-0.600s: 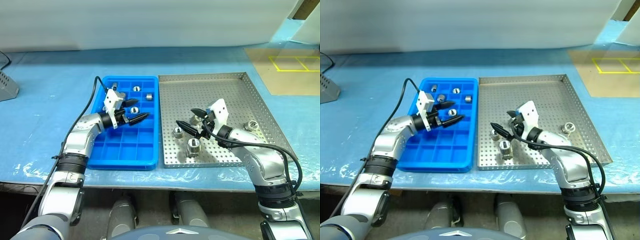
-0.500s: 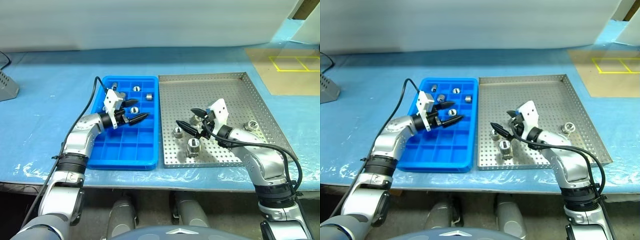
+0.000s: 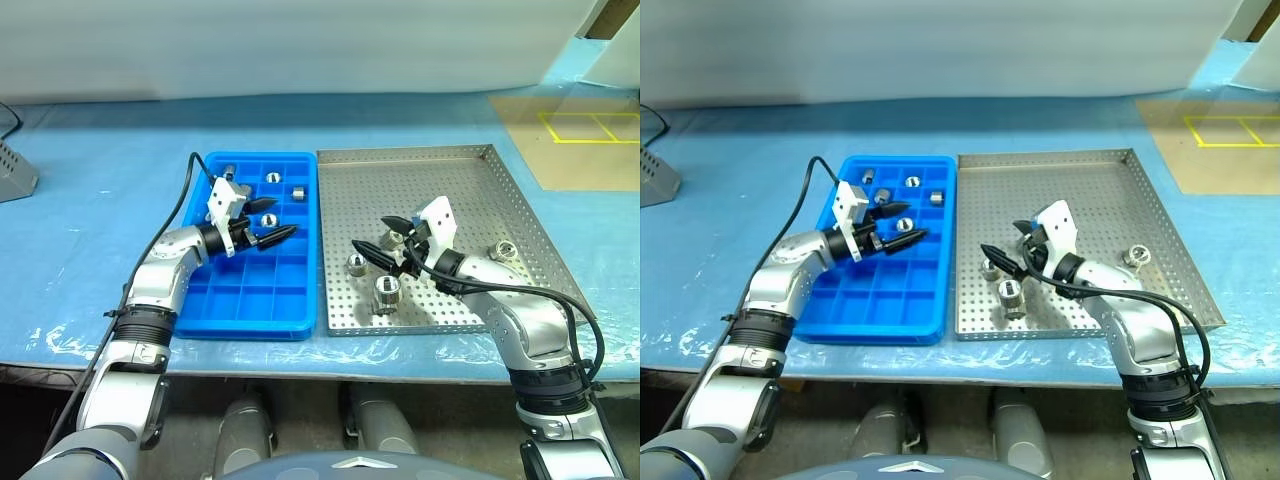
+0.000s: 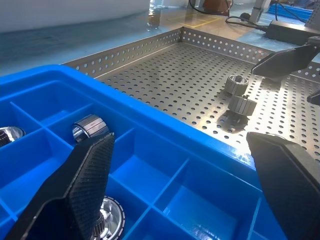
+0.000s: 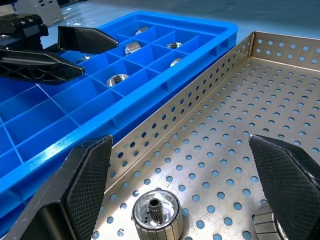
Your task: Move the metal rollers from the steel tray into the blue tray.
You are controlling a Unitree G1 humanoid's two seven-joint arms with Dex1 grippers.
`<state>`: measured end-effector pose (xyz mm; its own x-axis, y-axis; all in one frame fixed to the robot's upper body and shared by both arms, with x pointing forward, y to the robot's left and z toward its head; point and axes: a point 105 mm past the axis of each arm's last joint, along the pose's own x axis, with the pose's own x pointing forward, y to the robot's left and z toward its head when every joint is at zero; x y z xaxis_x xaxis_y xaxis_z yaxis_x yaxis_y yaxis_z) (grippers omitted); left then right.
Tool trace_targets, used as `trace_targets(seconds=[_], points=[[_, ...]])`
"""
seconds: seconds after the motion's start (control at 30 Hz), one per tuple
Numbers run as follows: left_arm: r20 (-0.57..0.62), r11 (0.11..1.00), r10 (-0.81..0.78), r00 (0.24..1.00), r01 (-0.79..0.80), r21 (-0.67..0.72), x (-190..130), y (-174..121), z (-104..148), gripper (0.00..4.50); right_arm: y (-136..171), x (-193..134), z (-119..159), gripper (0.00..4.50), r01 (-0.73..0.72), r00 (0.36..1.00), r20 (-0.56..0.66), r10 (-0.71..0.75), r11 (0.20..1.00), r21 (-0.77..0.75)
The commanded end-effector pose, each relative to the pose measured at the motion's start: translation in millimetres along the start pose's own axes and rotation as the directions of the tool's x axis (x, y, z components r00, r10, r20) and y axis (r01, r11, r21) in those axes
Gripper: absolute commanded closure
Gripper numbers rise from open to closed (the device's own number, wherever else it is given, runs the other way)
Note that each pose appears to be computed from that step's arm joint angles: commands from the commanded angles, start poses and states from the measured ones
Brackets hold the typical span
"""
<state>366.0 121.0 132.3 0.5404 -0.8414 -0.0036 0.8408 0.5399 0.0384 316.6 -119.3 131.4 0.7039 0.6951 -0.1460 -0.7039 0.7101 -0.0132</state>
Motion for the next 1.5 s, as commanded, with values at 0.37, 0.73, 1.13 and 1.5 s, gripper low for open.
trace_targets(seconds=[0.37, 0.73, 1.13, 1.5], points=[[0.040, 0.999, -0.009, 0.999, 0.007, 0.037, 4, 2, 14, 0.04, -5, -6, 18, 0.00, 0.010, 0.999, 0.049, -0.008, 0.999, -0.044], [0.122, 0.994, -0.076, 0.990, 0.065, 0.088, 8, -2, 44, 0.04, -24, -24, 24, 0.00, 0.053, 0.998, 0.032, -0.050, 0.995, -0.089], [-0.133, 0.815, -0.451, 0.883, 0.468, 0.341, 91, -64, 105, 0.04, -27, -65, 42, 0.00, 0.056, 0.998, -0.012, -0.059, 0.981, -0.187], [-0.547, 0.554, -0.457, 0.702, 0.706, 0.442, 114, -73, 43, 0.04, -15, -79, 33, 0.00, 0.139, 0.990, 0.008, -0.140, 0.981, -0.136]])
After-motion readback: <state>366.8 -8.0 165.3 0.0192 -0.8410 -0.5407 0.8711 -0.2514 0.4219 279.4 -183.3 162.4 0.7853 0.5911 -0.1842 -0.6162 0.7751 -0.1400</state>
